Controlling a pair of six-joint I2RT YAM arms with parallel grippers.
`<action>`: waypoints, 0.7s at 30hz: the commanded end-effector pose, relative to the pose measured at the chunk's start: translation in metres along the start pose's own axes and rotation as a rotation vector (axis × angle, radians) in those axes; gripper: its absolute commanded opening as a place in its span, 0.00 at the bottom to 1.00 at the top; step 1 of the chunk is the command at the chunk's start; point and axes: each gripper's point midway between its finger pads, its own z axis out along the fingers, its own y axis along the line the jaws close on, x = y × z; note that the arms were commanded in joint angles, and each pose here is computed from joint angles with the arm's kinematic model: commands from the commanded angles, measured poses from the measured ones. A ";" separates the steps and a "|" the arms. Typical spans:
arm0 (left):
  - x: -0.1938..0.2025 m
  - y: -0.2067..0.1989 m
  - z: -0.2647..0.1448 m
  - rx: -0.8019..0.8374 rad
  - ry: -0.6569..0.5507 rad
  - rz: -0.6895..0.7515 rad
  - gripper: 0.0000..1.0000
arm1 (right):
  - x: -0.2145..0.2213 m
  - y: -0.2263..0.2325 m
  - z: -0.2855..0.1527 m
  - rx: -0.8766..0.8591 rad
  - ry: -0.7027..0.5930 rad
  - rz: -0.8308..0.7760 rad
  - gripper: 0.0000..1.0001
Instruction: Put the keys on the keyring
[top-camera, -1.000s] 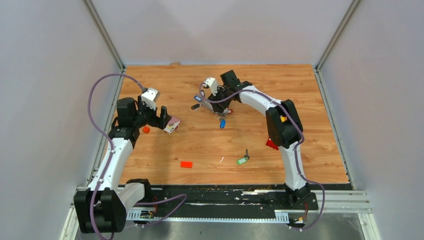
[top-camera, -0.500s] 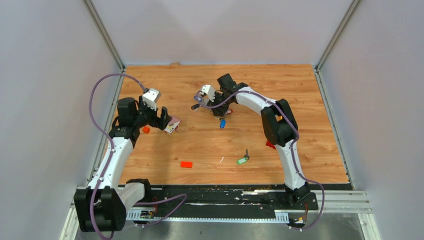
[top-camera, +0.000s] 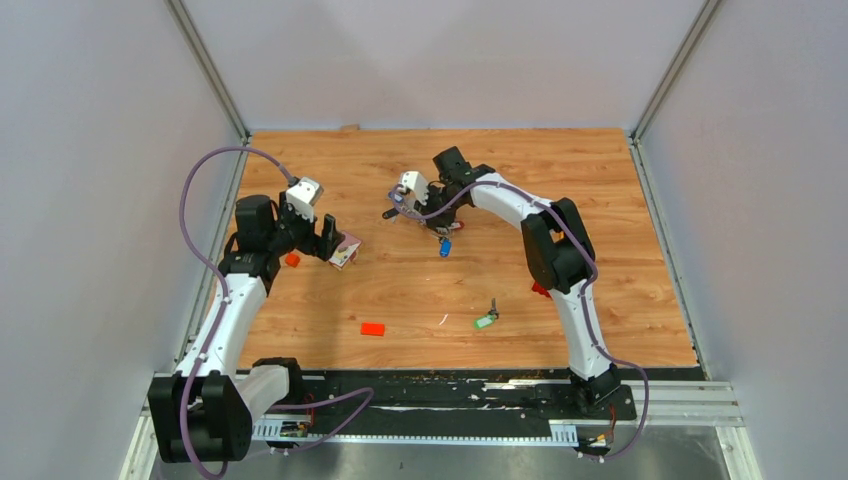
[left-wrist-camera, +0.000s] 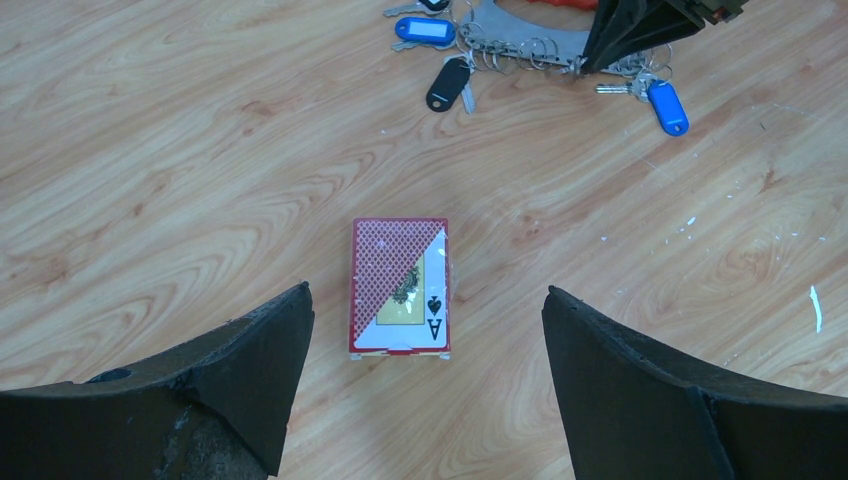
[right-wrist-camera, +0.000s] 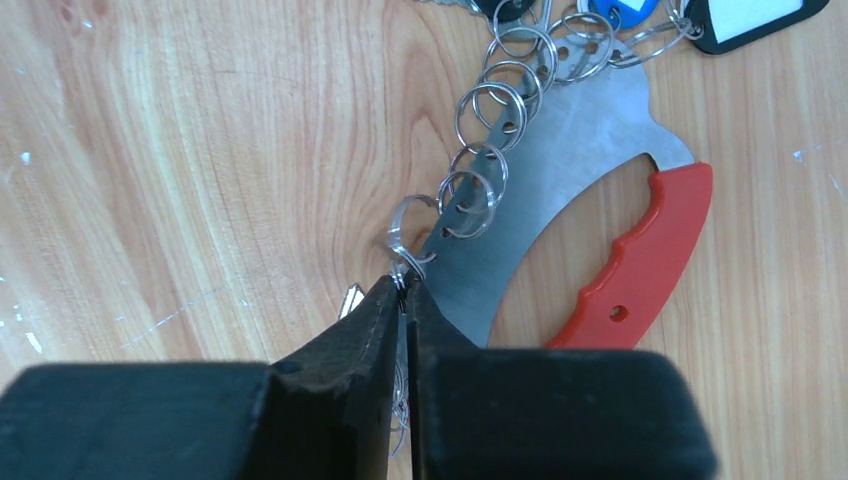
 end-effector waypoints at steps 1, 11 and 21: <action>-0.016 -0.002 -0.002 0.015 -0.035 0.039 0.91 | -0.018 0.004 -0.003 -0.032 -0.044 -0.057 0.02; -0.018 -0.004 0.000 0.024 -0.045 0.023 0.90 | -0.036 0.016 -0.036 -0.038 -0.089 -0.097 0.00; -0.047 -0.029 0.014 0.167 -0.052 0.068 0.82 | -0.064 0.050 -0.095 -0.070 -0.196 -0.186 0.00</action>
